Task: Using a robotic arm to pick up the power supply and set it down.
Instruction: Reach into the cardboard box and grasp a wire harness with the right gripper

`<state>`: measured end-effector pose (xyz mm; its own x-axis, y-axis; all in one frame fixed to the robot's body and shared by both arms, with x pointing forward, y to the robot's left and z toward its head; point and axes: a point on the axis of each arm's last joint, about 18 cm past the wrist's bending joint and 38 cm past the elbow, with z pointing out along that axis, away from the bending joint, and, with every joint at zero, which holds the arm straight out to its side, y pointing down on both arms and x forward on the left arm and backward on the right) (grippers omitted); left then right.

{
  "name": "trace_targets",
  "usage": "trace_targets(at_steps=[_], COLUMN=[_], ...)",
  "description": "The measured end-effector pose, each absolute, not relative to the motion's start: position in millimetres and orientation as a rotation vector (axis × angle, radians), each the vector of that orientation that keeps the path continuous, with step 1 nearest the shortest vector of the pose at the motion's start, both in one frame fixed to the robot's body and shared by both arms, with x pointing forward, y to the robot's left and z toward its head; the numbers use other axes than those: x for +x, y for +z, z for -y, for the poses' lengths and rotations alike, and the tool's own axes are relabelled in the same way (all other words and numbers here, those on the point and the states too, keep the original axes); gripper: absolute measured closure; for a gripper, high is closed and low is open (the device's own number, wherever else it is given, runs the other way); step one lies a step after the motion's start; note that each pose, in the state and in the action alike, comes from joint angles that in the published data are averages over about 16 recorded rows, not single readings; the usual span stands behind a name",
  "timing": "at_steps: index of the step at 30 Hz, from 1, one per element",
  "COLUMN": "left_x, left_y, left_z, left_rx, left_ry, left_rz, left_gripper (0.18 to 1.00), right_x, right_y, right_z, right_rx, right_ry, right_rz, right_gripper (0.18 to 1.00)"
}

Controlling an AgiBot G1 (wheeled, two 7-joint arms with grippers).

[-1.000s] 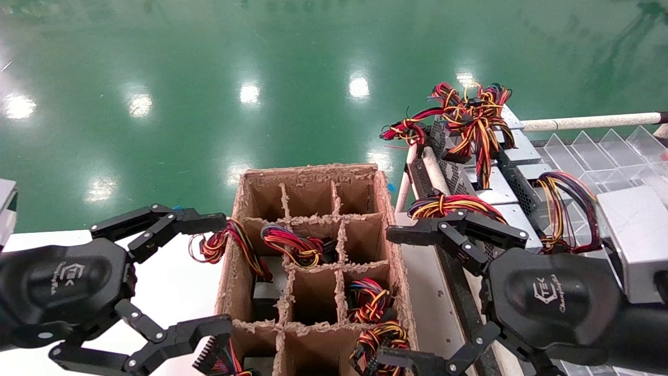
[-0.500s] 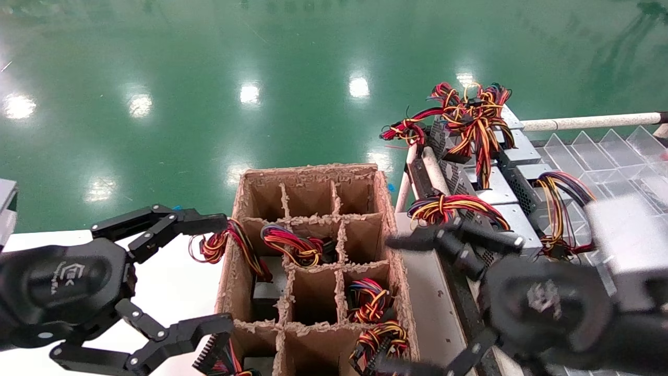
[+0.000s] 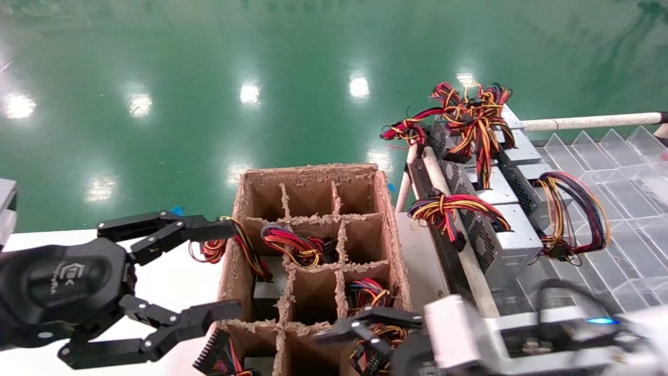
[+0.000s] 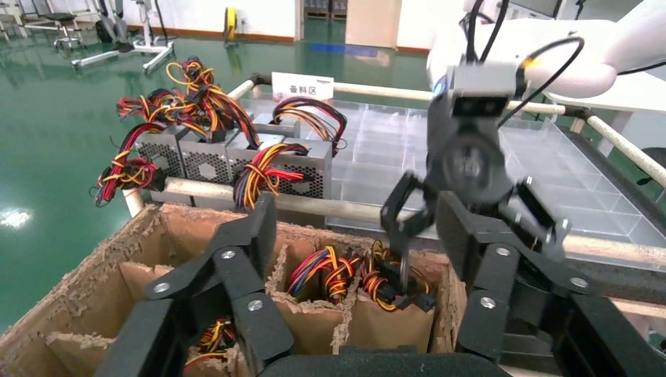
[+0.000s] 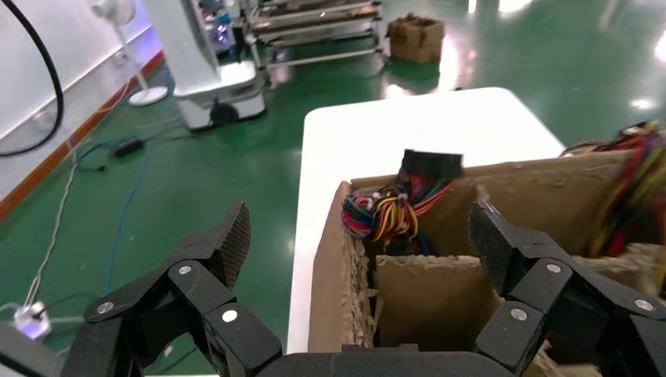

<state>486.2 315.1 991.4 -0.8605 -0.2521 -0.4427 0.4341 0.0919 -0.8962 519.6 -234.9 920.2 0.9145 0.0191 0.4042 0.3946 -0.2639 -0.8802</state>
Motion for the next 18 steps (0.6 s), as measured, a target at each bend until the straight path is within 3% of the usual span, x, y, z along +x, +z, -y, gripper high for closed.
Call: trace_targets(at_steps=[18], left_x=[486.2], left_y=[991.4], left_z=[-315.1], left_rx=[0.178], left_ry=[-1.82], left_rz=[-1.882], left_gripper=[0.757], right_x=[571.4], right_y=[892.6], right_z=[158.0], right_rx=[-1.883], right_ry=[-0.291], right_rz=[0.433], right_gripper=[0.179])
